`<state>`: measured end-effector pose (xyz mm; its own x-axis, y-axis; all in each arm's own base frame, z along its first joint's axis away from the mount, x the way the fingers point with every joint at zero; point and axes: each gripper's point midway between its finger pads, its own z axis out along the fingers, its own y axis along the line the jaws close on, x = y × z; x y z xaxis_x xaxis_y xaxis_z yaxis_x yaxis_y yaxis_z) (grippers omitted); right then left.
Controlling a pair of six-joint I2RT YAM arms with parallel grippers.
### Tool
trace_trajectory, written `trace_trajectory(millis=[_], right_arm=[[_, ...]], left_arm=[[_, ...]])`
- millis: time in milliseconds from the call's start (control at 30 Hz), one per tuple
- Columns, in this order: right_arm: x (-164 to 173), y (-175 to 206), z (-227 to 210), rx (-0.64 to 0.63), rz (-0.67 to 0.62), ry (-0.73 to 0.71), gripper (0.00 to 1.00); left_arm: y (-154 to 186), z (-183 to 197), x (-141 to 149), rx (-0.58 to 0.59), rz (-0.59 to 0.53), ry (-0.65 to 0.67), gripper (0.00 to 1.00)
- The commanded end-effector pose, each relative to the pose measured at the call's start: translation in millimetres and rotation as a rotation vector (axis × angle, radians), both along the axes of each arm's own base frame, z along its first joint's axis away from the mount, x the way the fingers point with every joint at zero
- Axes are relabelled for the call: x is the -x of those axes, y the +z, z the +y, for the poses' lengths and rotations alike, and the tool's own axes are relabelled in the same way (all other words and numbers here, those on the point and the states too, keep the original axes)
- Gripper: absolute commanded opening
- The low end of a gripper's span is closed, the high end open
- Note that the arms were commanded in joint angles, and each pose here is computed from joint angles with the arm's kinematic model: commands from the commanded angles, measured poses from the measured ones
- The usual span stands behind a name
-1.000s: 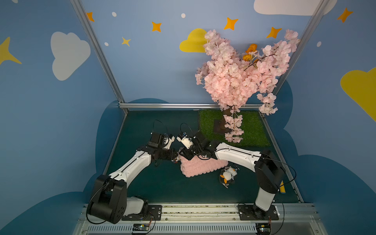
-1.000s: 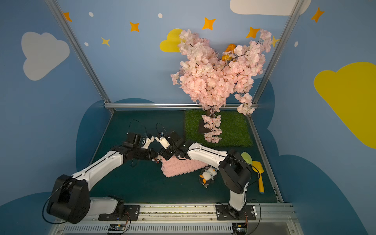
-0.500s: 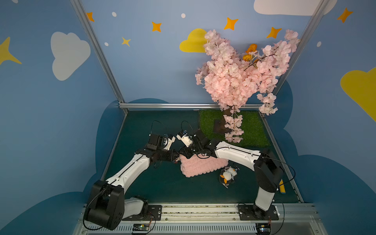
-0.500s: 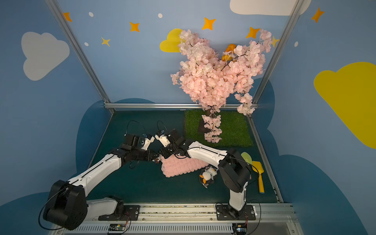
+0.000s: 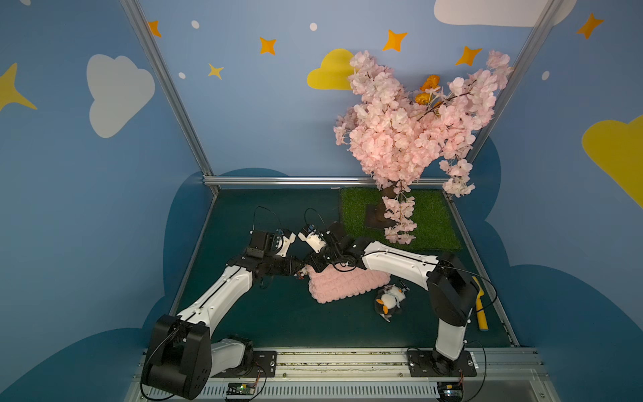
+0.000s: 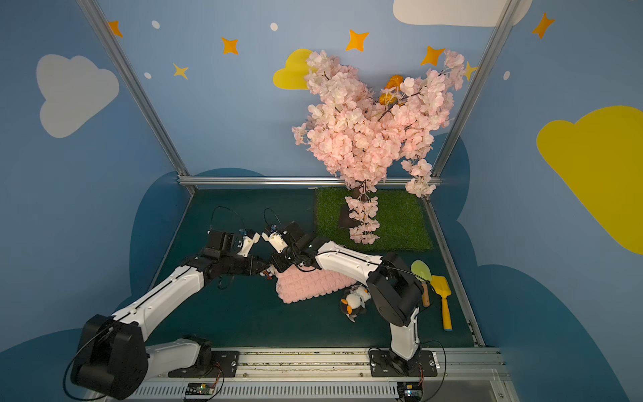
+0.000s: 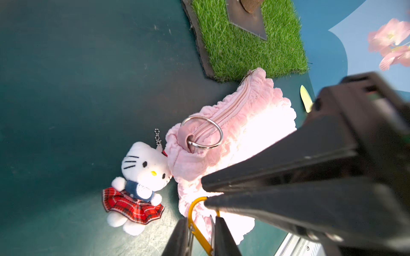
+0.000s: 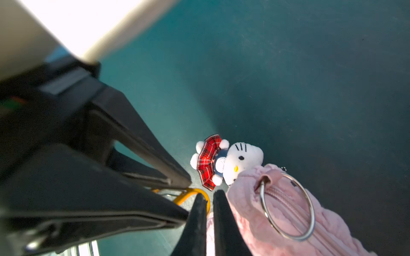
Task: Remove the decoration from the bag
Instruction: Place the decoration item at the center of the board, then adjust the bag at the center of the board.
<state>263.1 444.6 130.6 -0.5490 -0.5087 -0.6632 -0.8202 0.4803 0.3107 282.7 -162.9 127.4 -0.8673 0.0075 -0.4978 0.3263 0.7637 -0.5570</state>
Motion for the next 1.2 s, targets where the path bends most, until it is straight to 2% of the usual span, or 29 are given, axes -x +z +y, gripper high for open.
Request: trace_trajectory(millis=[0, 333, 467, 567, 700, 833, 1000, 1167], right_arm=[[1, -16, -6, 0.068, 0.017, -0.007, 0.13], [-1, -2, -3, 0.027, -0.005, -0.004, 0.14], [-8, 20, -9, -0.004, -0.037, -0.032, 0.18], [-13, 39, -21, -0.013, -0.063, -0.057, 0.25], [-19, 49, -50, 0.023, -0.084, -0.104, 0.37], [-12, 39, -82, 0.129, -0.101, -0.092, 0.56], [2, 25, -108, 0.217, -0.123, -0.065, 0.60], [7, 24, -126, 0.259, -0.153, -0.065, 0.62]], left_arm=[[5, 2, -1, 0.017, -0.020, 0.001, 0.26], [-1, 6, 0, -0.002, 0.004, 0.007, 0.34], [-3, 11, -1, -0.028, 0.008, 0.025, 0.36], [-13, 18, 0, -0.069, 0.037, 0.056, 0.41], [-20, 26, -10, -0.123, 0.044, 0.114, 0.42], [-29, 24, -20, -0.161, 0.053, 0.118, 0.43], [-26, 19, -35, -0.155, 0.033, 0.106, 0.43], [-20, -13, -39, -0.116, 0.037, 0.003, 0.43]])
